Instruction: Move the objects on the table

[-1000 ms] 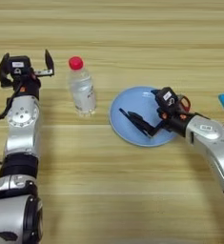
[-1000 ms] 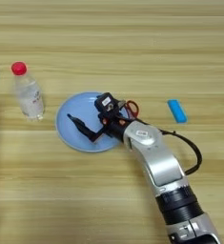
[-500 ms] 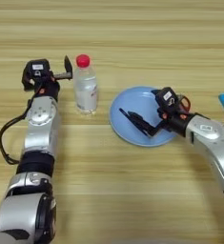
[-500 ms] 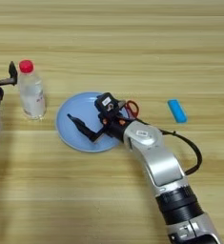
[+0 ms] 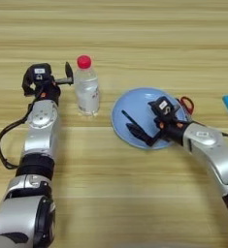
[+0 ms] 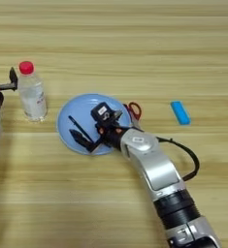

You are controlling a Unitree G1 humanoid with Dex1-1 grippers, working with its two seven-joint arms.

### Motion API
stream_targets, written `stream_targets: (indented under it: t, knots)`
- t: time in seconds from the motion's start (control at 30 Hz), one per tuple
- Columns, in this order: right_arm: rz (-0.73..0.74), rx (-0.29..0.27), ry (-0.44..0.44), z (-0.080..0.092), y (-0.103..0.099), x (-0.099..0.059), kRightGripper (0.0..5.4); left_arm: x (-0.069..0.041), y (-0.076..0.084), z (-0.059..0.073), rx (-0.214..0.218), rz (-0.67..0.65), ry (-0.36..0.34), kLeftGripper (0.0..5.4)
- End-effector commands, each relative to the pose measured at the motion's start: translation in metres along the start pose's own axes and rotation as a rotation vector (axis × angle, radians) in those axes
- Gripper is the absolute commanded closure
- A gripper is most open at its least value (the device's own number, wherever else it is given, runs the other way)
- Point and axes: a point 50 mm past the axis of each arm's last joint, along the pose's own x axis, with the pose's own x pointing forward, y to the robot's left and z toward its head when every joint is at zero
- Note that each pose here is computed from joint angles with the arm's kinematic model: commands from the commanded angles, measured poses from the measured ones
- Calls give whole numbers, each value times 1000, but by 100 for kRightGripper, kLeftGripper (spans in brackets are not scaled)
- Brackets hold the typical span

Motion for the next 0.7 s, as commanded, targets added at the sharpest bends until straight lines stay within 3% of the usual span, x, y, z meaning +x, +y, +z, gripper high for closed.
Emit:
stream_targets:
  t: [0.03, 0.33, 0.7]
  knots:
    - [14, 18, 44, -5, 1, 7, 2, 3, -1, 4, 21, -4, -1, 0]
    - [3, 36, 89, -13, -2, 15, 2, 3, -2, 3, 21, -4, -1, 0]
    - [-32, -16, 120, -17, -5, 21, 2, 3, 0, 4, 21, 5, -3, 0]
